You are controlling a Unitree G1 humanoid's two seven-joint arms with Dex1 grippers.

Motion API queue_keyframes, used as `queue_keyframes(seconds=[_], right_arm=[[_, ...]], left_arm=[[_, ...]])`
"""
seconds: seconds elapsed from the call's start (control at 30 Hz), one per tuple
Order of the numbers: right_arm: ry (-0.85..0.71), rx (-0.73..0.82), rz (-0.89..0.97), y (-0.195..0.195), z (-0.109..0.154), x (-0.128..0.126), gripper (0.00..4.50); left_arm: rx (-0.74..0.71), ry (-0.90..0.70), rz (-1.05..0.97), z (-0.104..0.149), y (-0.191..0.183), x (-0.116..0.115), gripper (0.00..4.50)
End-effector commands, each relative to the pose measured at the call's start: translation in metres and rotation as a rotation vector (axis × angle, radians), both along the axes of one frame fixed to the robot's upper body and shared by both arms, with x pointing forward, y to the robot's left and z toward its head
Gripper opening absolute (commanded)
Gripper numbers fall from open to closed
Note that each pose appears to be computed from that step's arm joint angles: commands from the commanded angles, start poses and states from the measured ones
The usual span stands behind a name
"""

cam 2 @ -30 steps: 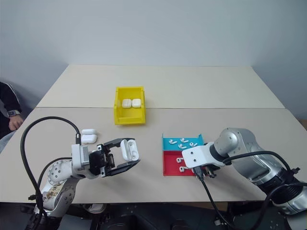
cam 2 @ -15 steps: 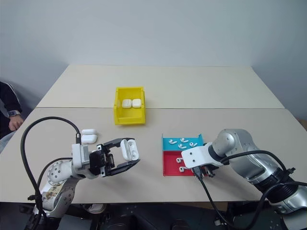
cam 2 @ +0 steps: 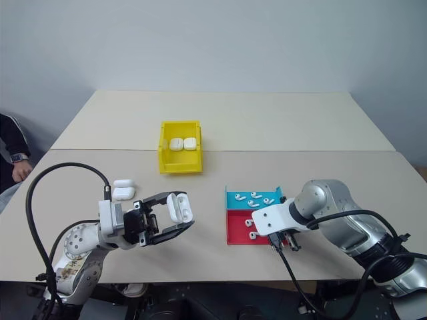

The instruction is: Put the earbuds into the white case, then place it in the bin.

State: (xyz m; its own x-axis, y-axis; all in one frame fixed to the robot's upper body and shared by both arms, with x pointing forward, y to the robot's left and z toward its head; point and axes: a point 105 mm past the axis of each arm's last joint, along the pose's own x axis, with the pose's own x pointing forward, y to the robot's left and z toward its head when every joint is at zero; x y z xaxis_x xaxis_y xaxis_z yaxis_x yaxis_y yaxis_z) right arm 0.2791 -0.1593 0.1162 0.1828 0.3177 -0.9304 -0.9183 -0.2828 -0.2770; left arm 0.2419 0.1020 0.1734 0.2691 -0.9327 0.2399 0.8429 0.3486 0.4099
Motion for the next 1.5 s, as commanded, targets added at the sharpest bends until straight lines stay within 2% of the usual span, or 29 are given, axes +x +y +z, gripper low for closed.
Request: queue_keyframes(seconds=[0.03, 0.1, 0.17, 0.3, 0.47, 0.7, 0.87, 1.07, 1.5], right_arm=[[-0.036, 0.019, 0.007, 0.002, 0.011, 0.001, 0.76], [-0.037, 0.047, 0.008, 0.004, 0.018, -0.001, 0.76], [-0.036, 0.132, 0.000, 0.010, 0.036, -0.003, 0.76], [-0.046, 0.471, 0.012, 0.021, 0.105, -0.011, 0.76], [-0.100, 0.848, 0.093, 0.020, 0.164, -0.022, 0.76], [-0.163, 1.241, 0.292, 0.040, 0.200, -0.036, 0.76], [-0.110, 1.377, 0.414, 0.058, 0.201, -0.045, 0.76], [-0.043, 1.383, 0.504, 0.078, 0.178, -0.051, 0.76], [-0.031, 1.340, 0.553, 0.100, 0.145, -0.047, 0.76]], left_arm=[[-0.016, -0.038, -0.007, 0.008, -0.002, -0.003, 2.81], [-0.031, -0.046, -0.014, 0.010, -0.002, -0.004, 2.81], [-0.059, -0.051, -0.042, 0.015, -0.004, -0.007, 2.81], [-0.135, -0.036, -0.105, 0.031, -0.013, -0.012, 2.81], [-0.121, -0.007, -0.177, 0.034, -0.019, -0.017, 2.81], [-0.081, 0.021, -0.230, 0.033, -0.025, -0.016, 2.81], [-0.076, 0.020, -0.249, 0.037, -0.027, -0.013, 2.81], [-0.069, 0.024, -0.278, 0.039, -0.029, -0.013, 2.81], [-0.059, 0.033, -0.292, 0.036, -0.034, -0.017, 2.81]])
